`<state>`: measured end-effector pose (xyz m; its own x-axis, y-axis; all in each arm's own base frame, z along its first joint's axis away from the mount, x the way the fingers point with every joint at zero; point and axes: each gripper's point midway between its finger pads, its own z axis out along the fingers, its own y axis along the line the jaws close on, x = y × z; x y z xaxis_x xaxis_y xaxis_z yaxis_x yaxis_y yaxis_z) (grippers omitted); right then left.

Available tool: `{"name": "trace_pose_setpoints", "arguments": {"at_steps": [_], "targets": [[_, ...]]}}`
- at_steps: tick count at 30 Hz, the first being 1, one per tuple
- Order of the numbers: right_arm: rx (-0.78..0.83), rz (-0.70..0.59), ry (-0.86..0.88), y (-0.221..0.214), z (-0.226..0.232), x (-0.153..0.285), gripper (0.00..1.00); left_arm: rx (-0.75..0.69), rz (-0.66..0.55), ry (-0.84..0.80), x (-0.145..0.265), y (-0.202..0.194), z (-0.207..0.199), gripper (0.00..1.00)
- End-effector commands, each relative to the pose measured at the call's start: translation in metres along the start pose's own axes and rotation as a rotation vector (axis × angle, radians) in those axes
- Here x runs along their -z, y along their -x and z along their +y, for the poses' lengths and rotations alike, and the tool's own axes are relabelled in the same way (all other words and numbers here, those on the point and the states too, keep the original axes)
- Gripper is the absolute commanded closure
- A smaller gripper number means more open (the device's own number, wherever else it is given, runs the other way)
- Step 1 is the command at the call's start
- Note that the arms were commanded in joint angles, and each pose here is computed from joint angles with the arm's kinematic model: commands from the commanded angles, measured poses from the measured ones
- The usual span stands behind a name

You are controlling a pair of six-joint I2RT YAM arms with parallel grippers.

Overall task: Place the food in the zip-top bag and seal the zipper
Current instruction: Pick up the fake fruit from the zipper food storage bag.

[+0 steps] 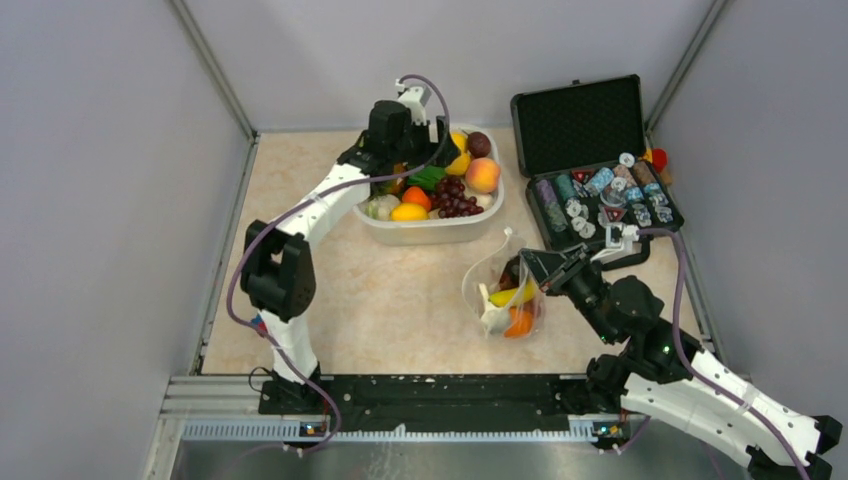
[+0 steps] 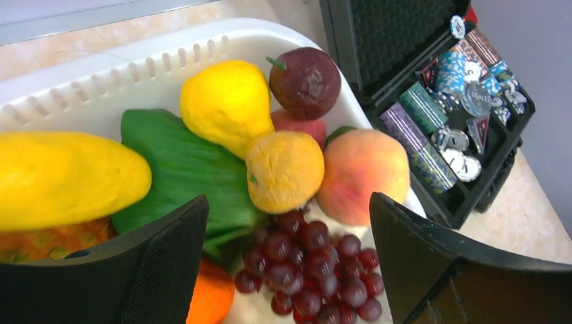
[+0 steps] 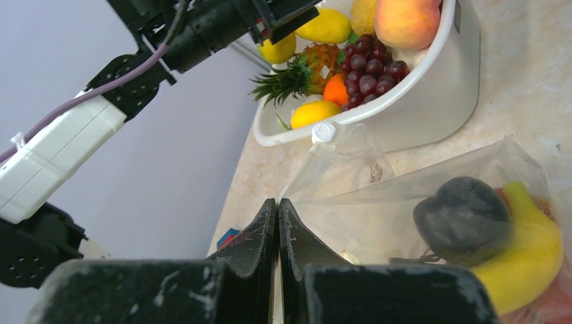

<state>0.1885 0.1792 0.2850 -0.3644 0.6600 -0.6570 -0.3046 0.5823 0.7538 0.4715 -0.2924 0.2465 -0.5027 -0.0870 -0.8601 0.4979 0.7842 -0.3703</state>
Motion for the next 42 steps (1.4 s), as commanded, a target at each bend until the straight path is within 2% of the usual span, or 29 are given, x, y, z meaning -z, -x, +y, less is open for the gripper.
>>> {"name": "trace_pose_setpoints", "arguments": {"at_steps": [1, 11, 14, 22, 26, 28, 32, 38, 42], "targets": [[-0.051, -0.05, 0.041, 0.017, 0.016, 0.003, 1.0, 0.027, -0.035, -0.072, -0.022, 0.021, -0.012, 0.13], [-0.072, -0.044, 0.025, 0.013, 0.011, 0.002, 1.0, 0.084, -0.01, 0.029, -0.056, -0.002, 0.015, 0.13], [-0.075, -0.045, 0.026, 0.014, 0.012, 0.002, 1.0, 0.085, 0.016, 0.029, -0.068, -0.011, 0.014, 0.2], [-0.075, -0.033, 0.015, 0.012, 0.011, 0.003, 1.0, 0.062, 0.09, 0.029, -0.078, -0.049, 0.007, 0.21], [-0.082, -0.033, 0.02, 0.011, 0.011, 0.002, 1.0, 0.084, 0.073, 0.04, -0.073, -0.055, 0.007, 0.34], [-0.082, -0.029, 0.021, 0.011, 0.011, 0.002, 1.0, 0.082, 0.061, 0.042, -0.069, -0.052, 0.006, 0.45], [-0.086, -0.026, 0.019, 0.009, 0.011, 0.001, 1.0, 0.065, 0.011, 0.037, -0.057, -0.035, 0.001, 0.52], [-0.088, -0.007, 0.018, 0.004, 0.01, 0.0, 1.0, 0.018, -0.104, 0.044, -0.027, 0.001, -0.007, 0.52], [-0.098, -0.002, 0.017, 0.0, 0.009, -0.002, 1.0, -0.022, -0.132, 0.085, -0.008, 0.011, -0.004, 0.51]]}}
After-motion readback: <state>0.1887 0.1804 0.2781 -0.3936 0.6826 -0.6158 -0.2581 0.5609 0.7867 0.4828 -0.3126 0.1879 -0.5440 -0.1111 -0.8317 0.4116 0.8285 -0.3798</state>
